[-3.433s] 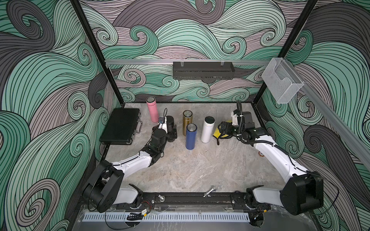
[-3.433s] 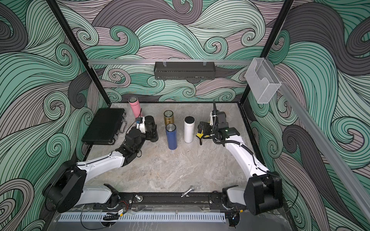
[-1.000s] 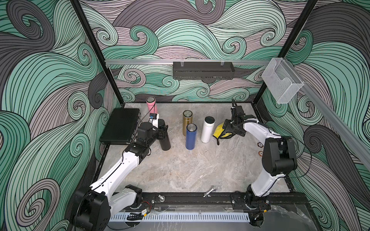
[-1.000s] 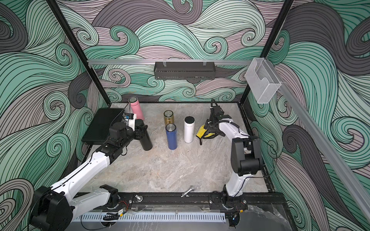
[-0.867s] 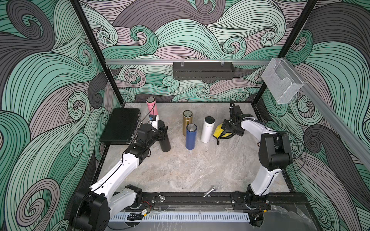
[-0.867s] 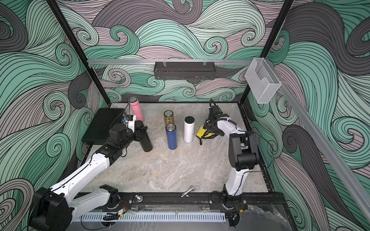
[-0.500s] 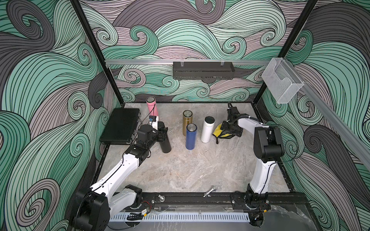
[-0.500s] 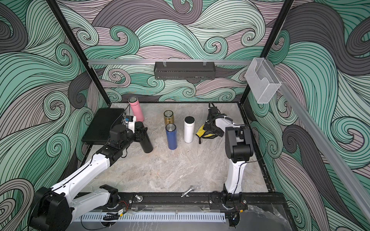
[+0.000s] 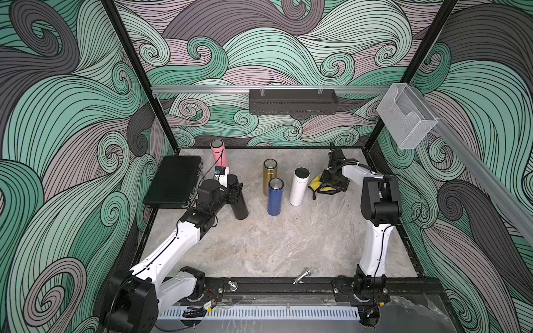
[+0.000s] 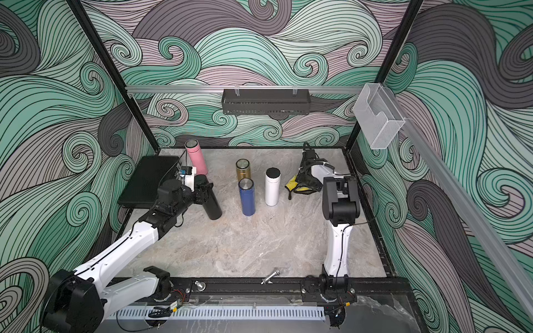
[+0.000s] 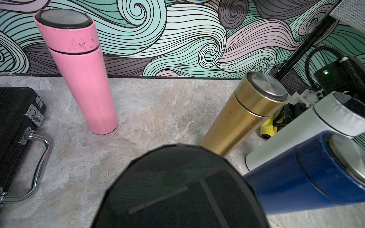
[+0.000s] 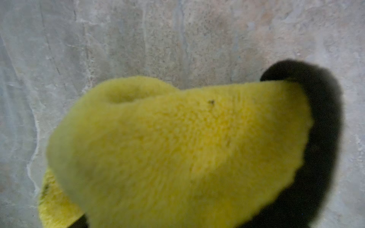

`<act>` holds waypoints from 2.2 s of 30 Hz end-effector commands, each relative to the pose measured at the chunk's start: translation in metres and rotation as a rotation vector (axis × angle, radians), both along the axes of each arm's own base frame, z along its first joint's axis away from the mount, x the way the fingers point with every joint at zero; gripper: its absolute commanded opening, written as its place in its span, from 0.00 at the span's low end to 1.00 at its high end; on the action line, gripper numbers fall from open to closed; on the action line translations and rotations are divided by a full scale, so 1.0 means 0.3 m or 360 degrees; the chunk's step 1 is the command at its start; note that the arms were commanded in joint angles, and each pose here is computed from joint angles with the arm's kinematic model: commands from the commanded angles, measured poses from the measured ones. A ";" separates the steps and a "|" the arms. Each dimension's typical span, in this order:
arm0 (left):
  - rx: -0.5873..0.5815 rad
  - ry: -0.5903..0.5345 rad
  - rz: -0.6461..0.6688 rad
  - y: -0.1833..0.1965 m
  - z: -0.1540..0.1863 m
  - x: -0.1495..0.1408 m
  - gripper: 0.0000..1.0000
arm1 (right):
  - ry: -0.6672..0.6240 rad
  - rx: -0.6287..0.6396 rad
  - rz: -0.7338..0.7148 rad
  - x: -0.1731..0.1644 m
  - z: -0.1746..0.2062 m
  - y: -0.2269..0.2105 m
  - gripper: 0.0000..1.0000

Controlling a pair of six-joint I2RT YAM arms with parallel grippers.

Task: Wipe the surface of the thermos
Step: Pick up the cleaning item at the center of the board, then wipe the dirt from the surface of the thermos.

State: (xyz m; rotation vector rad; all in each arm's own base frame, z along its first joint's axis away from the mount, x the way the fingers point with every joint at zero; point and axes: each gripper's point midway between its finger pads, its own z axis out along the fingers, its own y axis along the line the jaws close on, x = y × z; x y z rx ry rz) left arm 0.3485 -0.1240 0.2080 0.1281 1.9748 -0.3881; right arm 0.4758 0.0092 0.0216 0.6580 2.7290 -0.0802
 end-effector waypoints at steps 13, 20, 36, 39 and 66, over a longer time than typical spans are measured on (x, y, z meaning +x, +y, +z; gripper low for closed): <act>-0.0084 -0.0166 -0.0033 -0.012 0.113 -0.007 0.00 | 0.0133 0.0040 -0.0013 -0.064 -0.074 -0.014 0.00; -0.0091 -0.0176 -0.0018 -0.005 0.125 -0.012 0.00 | -0.0013 0.0183 0.0079 -0.112 0.025 0.048 0.00; -0.0146 -0.0113 0.0101 0.025 0.111 -0.004 0.00 | -0.0318 0.0335 0.0649 -0.687 0.399 0.281 0.00; -0.0146 -0.0092 0.0100 0.020 0.097 0.002 0.00 | -0.0346 0.0520 0.0746 -0.811 0.452 0.325 0.00; -0.0472 -0.0089 -0.0028 -0.028 0.321 -0.199 0.00 | -0.1250 0.0633 0.2036 -0.912 0.903 1.348 0.00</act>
